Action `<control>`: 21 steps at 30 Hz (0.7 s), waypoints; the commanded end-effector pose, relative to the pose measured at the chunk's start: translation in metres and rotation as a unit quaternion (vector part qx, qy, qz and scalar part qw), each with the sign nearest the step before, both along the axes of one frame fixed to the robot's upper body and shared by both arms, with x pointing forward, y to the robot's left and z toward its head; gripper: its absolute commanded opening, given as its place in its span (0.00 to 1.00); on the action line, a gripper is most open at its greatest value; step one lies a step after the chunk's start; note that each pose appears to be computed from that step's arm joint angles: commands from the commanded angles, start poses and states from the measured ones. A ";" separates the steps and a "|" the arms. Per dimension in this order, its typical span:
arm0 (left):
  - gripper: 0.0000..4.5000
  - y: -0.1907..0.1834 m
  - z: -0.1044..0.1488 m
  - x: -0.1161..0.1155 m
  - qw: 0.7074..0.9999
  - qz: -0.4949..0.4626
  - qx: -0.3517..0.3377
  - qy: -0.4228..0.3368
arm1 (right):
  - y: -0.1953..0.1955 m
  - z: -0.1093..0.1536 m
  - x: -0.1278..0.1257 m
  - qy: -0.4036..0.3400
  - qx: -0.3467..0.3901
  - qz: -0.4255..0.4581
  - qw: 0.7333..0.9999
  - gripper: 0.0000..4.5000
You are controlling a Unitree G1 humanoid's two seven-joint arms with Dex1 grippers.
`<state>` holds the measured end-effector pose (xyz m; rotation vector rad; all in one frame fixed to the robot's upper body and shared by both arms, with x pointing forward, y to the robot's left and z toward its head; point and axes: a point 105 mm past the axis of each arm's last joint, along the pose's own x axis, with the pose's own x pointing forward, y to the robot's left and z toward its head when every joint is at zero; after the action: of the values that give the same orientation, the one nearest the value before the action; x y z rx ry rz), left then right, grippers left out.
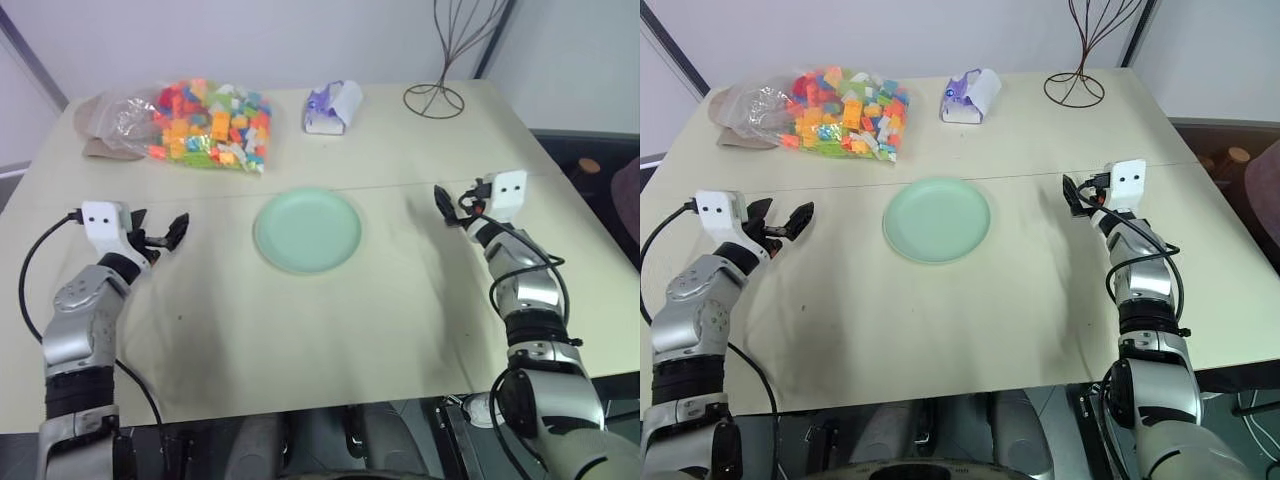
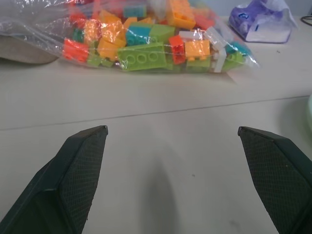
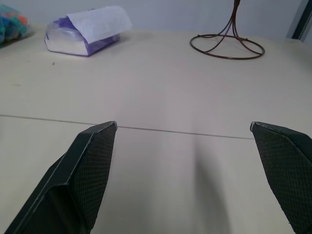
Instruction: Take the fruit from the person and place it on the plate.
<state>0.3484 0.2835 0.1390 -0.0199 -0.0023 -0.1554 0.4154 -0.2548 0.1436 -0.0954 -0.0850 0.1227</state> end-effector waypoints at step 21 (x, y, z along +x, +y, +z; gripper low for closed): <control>1.00 -0.003 0.020 0.000 0.999 -0.018 0.012 -0.036 | -0.010 0.011 -0.001 -0.024 0.001 -0.011 1.000 0.99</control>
<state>0.3478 0.2777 0.1440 -0.0292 -0.0245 -0.1965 0.4150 -0.2573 0.1377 -0.0929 -0.0678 0.1218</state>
